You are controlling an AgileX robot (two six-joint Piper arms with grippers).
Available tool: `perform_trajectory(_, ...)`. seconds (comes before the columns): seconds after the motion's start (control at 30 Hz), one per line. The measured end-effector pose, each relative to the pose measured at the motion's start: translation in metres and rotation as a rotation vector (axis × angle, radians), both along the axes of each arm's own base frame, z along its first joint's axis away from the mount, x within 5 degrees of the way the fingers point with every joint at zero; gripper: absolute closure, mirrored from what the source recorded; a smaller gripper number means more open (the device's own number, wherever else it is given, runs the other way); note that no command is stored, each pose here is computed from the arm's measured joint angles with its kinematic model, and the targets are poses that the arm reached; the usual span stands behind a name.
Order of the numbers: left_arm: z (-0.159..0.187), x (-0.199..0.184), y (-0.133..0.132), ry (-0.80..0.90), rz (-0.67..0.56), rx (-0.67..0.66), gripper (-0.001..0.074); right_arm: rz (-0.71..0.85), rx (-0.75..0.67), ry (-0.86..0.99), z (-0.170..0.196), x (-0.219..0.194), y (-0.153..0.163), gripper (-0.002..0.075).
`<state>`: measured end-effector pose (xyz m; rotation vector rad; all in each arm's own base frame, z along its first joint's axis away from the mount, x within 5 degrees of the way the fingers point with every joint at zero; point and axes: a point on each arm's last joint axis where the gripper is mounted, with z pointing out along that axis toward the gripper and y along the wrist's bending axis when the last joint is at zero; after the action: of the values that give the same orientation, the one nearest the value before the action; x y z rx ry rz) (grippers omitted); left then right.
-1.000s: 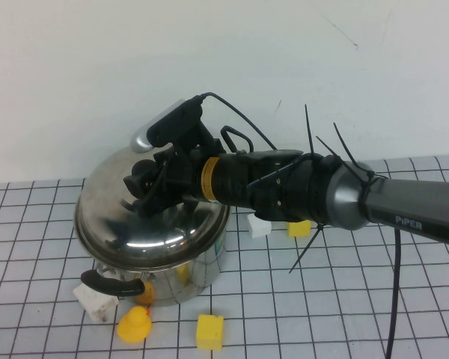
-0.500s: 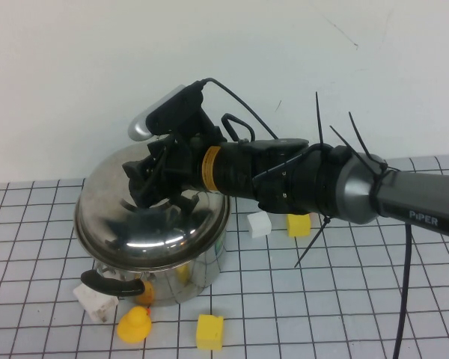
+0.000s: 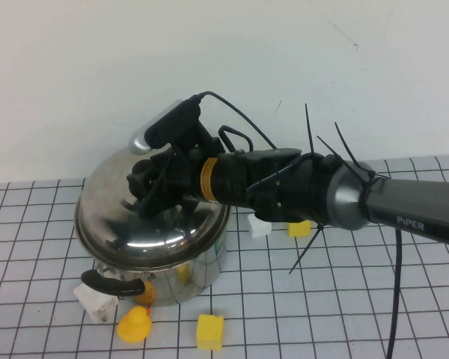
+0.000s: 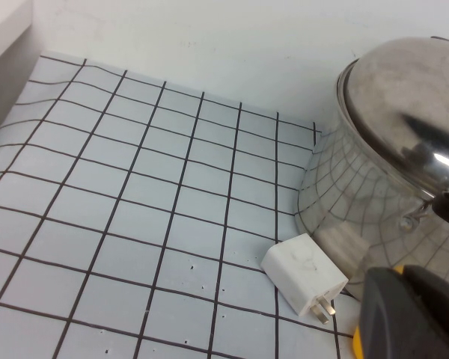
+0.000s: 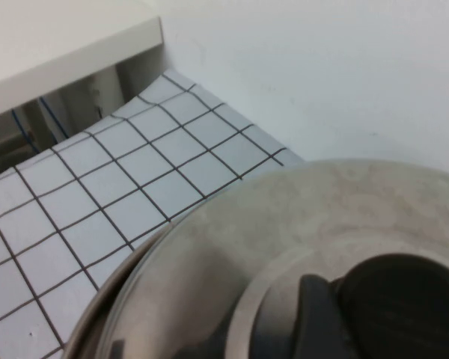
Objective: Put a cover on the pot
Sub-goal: Place the pot lid on the pot
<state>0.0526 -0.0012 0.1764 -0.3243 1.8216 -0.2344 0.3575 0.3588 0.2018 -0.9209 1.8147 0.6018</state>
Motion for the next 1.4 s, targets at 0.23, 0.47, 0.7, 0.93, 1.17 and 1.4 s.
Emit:
perform_trajectory(0.23,0.000,0.000,0.000,0.000,0.000,0.000,0.0738,0.002,-0.003,-0.003,0.000,0.000,0.000,0.0367)
perform_trajectory(0.47,0.000,0.000,0.000,0.000,0.000,0.000,0.0738,0.005,-0.006,-0.008,0.001,0.000,0.000,0.0368)
perform_trajectory(0.7,0.000,0.000,0.000,0.000,0.000,0.000,0.0738,0.001,-0.002,-0.027,0.012,-0.002,-0.003,0.0368)
perform_trajectory(0.93,0.000,0.000,0.000,0.000,0.000,0.000,0.0738,-0.002,0.038,0.010,0.016,-0.004,-0.002,0.0368)
perform_trajectory(1.17,0.000,0.000,0.000,0.000,0.000,0.000,0.0738,0.013,0.045,0.013,0.016,-0.005,-0.001,0.0368)
perform_trajectory(1.4,0.000,0.000,0.000,0.000,-0.001,0.005,0.0738,0.013,0.037,0.022,0.010,-0.004,-0.001,0.0368)
